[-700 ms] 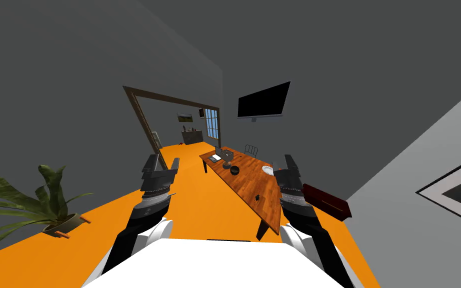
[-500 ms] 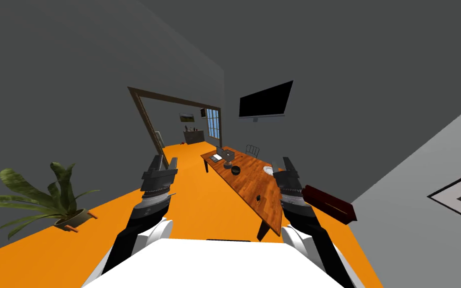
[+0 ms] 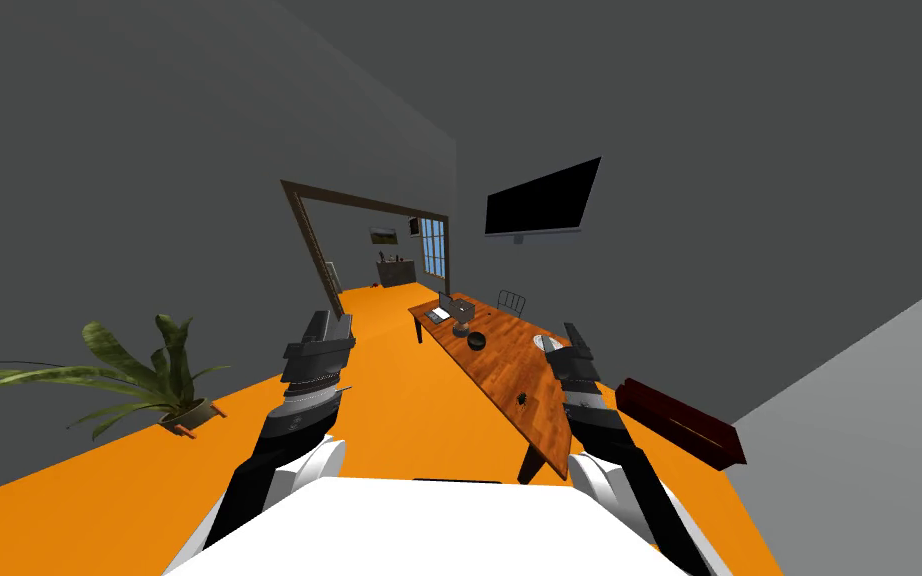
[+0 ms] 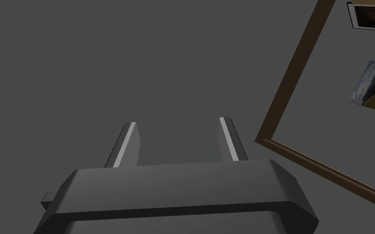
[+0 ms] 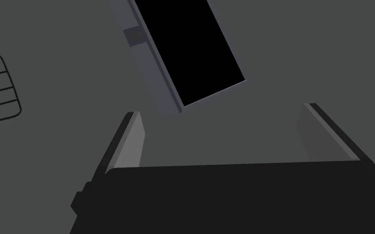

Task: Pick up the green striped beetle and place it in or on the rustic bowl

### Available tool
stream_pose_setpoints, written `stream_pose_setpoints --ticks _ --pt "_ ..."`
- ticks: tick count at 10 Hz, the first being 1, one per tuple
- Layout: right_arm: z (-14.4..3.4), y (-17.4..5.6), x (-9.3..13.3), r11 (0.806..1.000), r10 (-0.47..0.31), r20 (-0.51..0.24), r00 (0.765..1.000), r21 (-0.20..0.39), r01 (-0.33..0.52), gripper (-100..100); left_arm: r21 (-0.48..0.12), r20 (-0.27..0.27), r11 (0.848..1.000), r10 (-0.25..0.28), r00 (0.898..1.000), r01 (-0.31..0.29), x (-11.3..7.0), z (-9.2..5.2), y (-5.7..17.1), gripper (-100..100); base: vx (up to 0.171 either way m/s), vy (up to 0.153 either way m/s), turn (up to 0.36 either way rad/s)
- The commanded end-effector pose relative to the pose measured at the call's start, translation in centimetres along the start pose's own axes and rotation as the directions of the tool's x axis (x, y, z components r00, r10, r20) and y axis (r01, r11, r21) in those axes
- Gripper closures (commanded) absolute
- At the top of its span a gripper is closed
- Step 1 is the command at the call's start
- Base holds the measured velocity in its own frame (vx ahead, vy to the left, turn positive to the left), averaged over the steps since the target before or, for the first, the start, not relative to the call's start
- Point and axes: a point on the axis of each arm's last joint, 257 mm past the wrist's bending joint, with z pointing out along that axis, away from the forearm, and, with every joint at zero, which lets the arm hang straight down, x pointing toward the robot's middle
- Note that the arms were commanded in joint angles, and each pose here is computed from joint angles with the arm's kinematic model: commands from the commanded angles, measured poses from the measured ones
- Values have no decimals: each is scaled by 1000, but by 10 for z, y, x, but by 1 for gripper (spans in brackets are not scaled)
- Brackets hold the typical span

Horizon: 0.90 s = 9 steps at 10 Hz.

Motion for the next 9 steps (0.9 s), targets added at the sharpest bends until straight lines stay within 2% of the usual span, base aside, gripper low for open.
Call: stream_pose_setpoints --ticks 1,2,3,4,5,6,7,8,9 --pt "-5 -24 -19 997 49 23 999 60 -51 -100 0 0 1000 0 1000 0 0 0 0 0 -10 -1 185" --pt "-5 -24 -19 996 66 24 998 59 -67 -100 0 0 1000 0 1000 0 0 0 0 0 -7 -6 48" --pt "-9 -39 -31 990 104 47 993 94 -108 -100 0 0 1000 0 1000 0 0 0 0 0 -7 -2 97" --pt "-9 -41 -32 989 110 50 993 99 -114 -100 0 0 1000 0 1000 0 0 0 0 0 -5 -3 67" --pt "-14 -60 -47 977 149 83 985 138 -160 -100 0 0 1000 0 1000 0 0 0 0 0 -5 -1 128" --pt "-14 -60 -47 977 154 84 984 138 -165 -100 0 0 1000 0 1000 0 0 0 0 0 -3 -4 70" --pt "-20 -78 -64 962 190 123 974 173 -210 -100 0 0 1000 0 1000 0 0 0 0 0 -2 -2 146" --pt "-21 -79 -64 960 199 126 972 174 -219 -100 0 0 1000 0 1000 0 0 0 0 0 -1 -6 70" --pt "-27 -94 -81 942 237 170 956 201 -269 -100 0 0 1000 0 1000 0 0 0 0 0 -1 -3 128"
